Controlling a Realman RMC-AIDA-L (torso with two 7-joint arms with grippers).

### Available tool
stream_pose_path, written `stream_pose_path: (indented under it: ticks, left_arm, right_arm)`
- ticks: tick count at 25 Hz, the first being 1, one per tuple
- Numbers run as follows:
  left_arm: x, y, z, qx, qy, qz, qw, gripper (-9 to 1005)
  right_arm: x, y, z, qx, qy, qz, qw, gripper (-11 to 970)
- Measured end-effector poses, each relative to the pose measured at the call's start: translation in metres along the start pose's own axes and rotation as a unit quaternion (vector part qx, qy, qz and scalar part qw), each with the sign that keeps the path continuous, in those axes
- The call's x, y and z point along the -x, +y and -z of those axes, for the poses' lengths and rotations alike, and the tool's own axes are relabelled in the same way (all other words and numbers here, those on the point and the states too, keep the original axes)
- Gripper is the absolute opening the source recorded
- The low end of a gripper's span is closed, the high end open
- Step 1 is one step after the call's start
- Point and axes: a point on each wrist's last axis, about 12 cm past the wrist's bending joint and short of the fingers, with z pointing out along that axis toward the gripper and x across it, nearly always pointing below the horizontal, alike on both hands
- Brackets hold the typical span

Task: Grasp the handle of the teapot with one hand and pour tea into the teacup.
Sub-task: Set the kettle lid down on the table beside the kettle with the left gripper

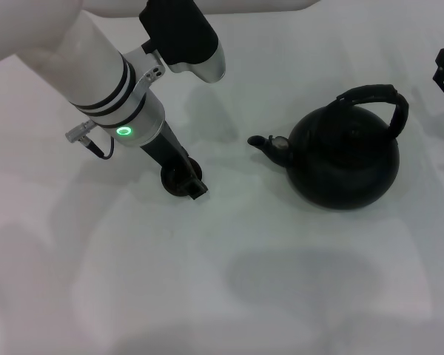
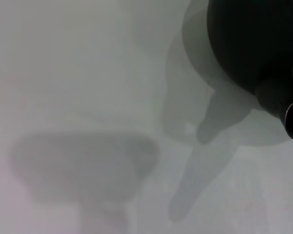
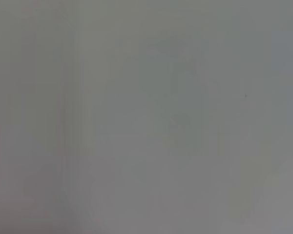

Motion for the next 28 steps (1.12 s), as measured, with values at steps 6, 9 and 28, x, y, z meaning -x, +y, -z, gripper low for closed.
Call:
stream_pose_path:
  ticks: [6, 9, 28]
  left_arm:
    - [-0.0019, 0.0003, -0.0017, -0.001, 0.004, 0.002, 1.000, 686]
    - [-0.0018, -0.0002, -0.0020, 0.000, 0.005, 0.000, 1.000, 684]
    - [0.0044, -0.0033, -0.0012, 0.047, 0.013, -0.006, 0.999, 699]
  right_arm:
    - [0.0000, 0.0001, 0.0000, 0.000, 0.000, 0.000, 1.000, 871]
    - [0.0001, 0.0002, 0.0000, 0.000, 0.000, -0.001, 1.000, 871]
    - [0.0003, 0.0004, -0.0005, 0.000, -0.001, 0.000, 1.000, 871]
